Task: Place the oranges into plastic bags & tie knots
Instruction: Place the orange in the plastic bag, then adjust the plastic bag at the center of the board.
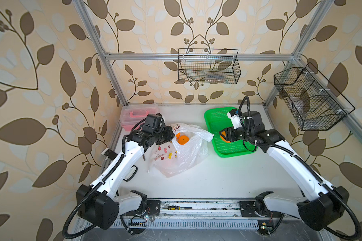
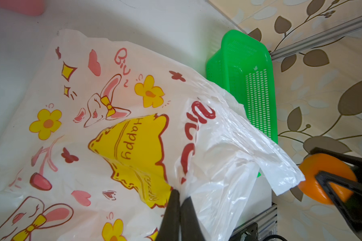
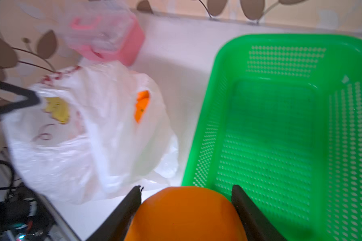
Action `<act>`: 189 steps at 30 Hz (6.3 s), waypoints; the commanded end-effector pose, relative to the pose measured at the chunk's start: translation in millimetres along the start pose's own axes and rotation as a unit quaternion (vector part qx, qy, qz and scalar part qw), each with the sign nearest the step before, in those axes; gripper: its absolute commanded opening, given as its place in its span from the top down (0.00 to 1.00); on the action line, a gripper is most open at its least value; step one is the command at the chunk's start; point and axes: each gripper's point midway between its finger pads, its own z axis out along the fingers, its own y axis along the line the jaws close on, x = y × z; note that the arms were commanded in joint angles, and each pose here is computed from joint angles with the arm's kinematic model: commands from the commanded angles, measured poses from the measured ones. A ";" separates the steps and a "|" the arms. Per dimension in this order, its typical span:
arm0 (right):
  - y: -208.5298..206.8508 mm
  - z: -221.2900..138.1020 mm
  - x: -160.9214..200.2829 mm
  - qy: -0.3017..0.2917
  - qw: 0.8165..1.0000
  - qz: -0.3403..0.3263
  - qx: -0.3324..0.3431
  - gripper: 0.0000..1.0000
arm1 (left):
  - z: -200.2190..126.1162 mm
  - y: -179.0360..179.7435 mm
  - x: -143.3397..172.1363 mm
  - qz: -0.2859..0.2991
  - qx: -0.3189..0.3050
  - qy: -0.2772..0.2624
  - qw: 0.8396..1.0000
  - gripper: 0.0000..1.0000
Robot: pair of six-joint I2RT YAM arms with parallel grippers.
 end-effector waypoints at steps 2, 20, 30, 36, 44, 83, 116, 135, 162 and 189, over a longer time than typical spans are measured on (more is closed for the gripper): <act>72.3 1.3 -25.0 -0.057 0.992 0.000 -0.110 0.38 | -6.7 -9.6 -8.9 0.007 0.018 -0.013 1.000 1.00; 160.1 157.9 -17.9 -0.042 0.993 -0.023 -0.107 0.32 | -19.1 -9.7 -10.4 0.008 0.015 -0.030 0.999 1.00; 163.0 83.2 -44.8 -0.070 0.985 -0.071 -0.144 0.09 | -18.7 -8.0 -10.9 0.009 0.010 -0.031 0.999 1.00; 145.9 -5.6 -53.3 -0.099 0.964 -0.139 -0.202 0.07 | -18.0 -7.6 -12.4 0.012 0.007 -0.032 0.999 1.00; 46.7 -9.9 -2.3 -0.042 0.976 -0.153 -0.153 0.00 | -14.0 -7.4 -12.1 0.011 0.008 -0.029 0.999 1.00; 38.7 22.0 -56.0 -0.104 0.972 0.119 -0.174 1.00 | -85.7 -94.1 -19.0 0.217 0.105 -0.112 0.964 0.27; 25.5 22.3 -57.0 -0.107 0.974 0.128 -0.151 1.00 | 1.7 -180.4 177.3 0.619 -0.023 -0.022 0.785 0.15; -7.4 -69.5 -78.8 -0.211 0.965 0.146 -0.060 1.00 | -146.3 -186.1 51.6 0.536 0.028 -0.211 0.817 1.00; -49.0 -138.3 -95.3 -0.227 0.966 0.123 0.021 1.00 | -102.7 -192.2 -101.2 0.406 0.102 -0.215 0.882 1.00; 139.7 -142.0 -73.2 -0.221 0.925 -0.204 -0.233 0.29 | -117.5 -214.1 -18.6 0.459 0.290 -0.105 0.834 1.00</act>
